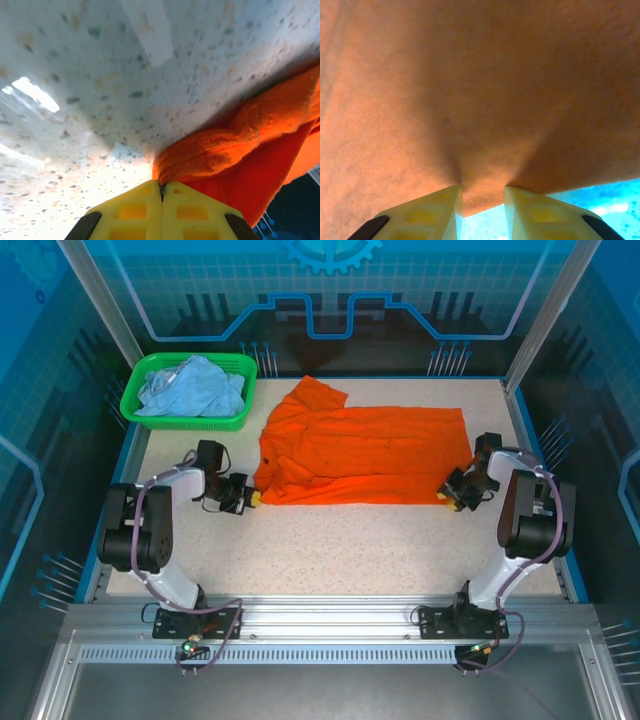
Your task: Fold and stack the t-shirts
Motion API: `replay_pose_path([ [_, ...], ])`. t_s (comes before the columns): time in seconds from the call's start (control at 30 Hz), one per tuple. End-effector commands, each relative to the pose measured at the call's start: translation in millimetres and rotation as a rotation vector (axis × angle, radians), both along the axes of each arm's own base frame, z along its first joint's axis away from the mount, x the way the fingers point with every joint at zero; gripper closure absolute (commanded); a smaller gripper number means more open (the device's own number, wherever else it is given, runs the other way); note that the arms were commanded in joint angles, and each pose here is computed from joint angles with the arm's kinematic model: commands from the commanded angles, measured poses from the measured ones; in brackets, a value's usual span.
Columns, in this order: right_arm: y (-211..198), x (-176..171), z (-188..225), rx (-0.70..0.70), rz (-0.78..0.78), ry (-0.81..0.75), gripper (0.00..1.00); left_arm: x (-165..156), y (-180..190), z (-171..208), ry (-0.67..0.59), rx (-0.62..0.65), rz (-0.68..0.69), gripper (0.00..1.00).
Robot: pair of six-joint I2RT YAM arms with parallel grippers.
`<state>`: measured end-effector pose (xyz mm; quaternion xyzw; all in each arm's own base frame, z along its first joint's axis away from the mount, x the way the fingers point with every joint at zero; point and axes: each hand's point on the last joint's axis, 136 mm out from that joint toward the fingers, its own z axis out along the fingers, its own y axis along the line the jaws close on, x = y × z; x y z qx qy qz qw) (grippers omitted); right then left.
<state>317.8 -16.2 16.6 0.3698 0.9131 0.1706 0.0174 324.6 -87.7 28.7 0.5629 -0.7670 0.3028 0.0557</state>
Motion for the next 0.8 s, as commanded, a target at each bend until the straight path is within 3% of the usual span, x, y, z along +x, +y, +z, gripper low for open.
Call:
replay_pose_path([
  [0.0,-7,0,-6,0.024,-0.030,0.035,0.71,-14,19,-5,0.075,0.067,-0.046,0.99],
  [0.3,-21,-6,-12,0.024,-0.106,0.104,0.68,-25,51,4,0.127,0.129,-0.073,0.98],
  [0.47,-28,-17,-12,0.025,-0.161,0.135,0.66,-23,70,11,0.127,0.123,-0.036,0.82],
  [0.63,-31,-23,-5,0.060,-0.200,0.119,0.58,-22,81,23,0.107,0.141,-0.034,0.56],
  [0.77,-22,-17,19,0.095,-0.203,0.025,0.43,-12,77,57,0.005,0.208,-0.071,0.53],
])
